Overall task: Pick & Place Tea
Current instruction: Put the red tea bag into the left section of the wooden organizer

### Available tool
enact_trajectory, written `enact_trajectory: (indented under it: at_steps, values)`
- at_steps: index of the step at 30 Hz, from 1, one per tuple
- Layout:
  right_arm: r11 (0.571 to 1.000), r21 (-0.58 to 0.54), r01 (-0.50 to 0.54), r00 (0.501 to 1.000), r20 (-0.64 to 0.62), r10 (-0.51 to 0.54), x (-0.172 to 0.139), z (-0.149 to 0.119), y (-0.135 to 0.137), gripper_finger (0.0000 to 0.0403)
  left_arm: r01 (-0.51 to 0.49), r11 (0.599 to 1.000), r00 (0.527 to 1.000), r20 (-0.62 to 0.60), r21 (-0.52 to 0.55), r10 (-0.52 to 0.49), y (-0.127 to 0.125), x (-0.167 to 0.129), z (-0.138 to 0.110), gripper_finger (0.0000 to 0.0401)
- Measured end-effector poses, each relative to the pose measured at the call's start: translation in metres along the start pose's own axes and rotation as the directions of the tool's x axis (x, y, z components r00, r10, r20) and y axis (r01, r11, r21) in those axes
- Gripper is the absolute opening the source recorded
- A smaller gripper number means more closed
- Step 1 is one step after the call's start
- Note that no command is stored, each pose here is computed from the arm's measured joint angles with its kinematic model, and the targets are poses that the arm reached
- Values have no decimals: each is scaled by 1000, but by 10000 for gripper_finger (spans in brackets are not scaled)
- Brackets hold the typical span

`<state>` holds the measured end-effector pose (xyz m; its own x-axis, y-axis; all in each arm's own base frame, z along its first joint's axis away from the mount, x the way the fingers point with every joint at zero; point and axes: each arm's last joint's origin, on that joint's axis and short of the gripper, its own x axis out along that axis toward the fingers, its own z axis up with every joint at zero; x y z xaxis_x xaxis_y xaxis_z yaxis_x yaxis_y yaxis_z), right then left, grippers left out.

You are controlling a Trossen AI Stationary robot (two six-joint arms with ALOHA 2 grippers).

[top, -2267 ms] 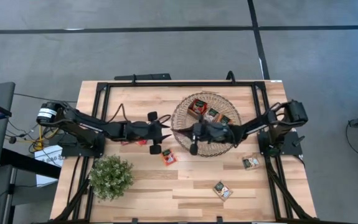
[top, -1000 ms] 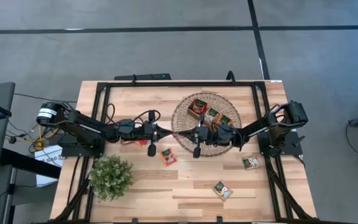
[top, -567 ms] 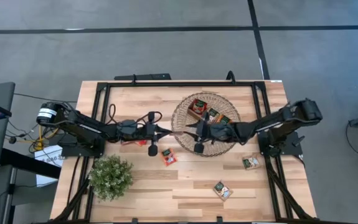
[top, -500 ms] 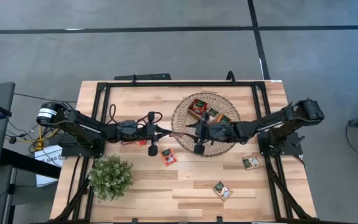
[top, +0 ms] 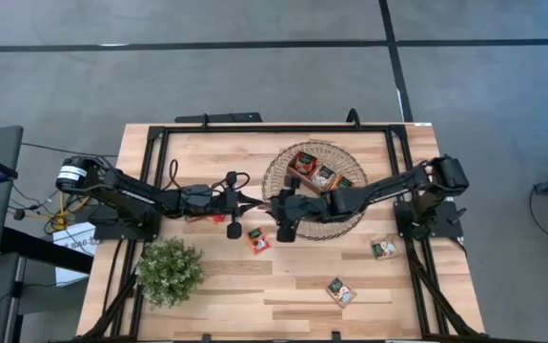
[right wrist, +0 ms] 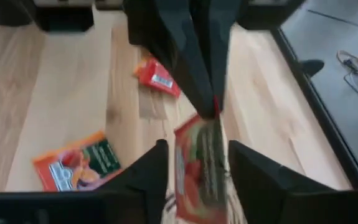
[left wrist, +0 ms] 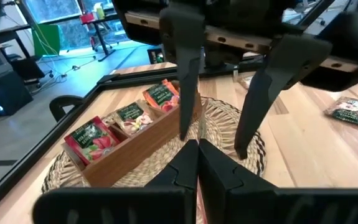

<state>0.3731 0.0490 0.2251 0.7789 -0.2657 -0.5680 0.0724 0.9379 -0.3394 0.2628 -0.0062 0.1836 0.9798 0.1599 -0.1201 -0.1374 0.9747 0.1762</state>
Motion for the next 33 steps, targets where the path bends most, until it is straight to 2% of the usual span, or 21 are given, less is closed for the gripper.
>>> enact_trajectory:
  at_steps: [8,10,15,18,22,27,29,33]
  values:
    - [1000,8,-8,999,-37,8,1,1,2,24,3,1000,1000,-12,2,-3,0,0,-1,0]
    - [1000,7,-4,999,-42,5,1,1,2,7,3,1000,1000,-13,3,-3,0,0,-1,0]
    - [997,56,49,997,-67,-45,-1,-1,-2,2,-2,998,1000,-18,64,3,0,0,-2,1]
    - [988,119,94,991,-109,-81,-6,-3,-15,2,-36,995,998,-48,94,40,1,-2,-2,18]
    - [975,156,161,975,-175,-133,-13,-8,-46,1,-74,991,993,-88,112,84,4,-8,0,63]
    - [952,175,253,938,-284,-197,-13,-25,-100,1,-251,961,961,-90,118,262,11,-13,7,109]
    - [948,191,255,924,-336,-181,-10,-37,-118,0,-287,950,949,-99,123,300,13,-14,7,118]
    - [942,242,233,916,-380,-129,-3,-63,-140,0,-289,948,945,-119,135,305,13,-15,5,122]
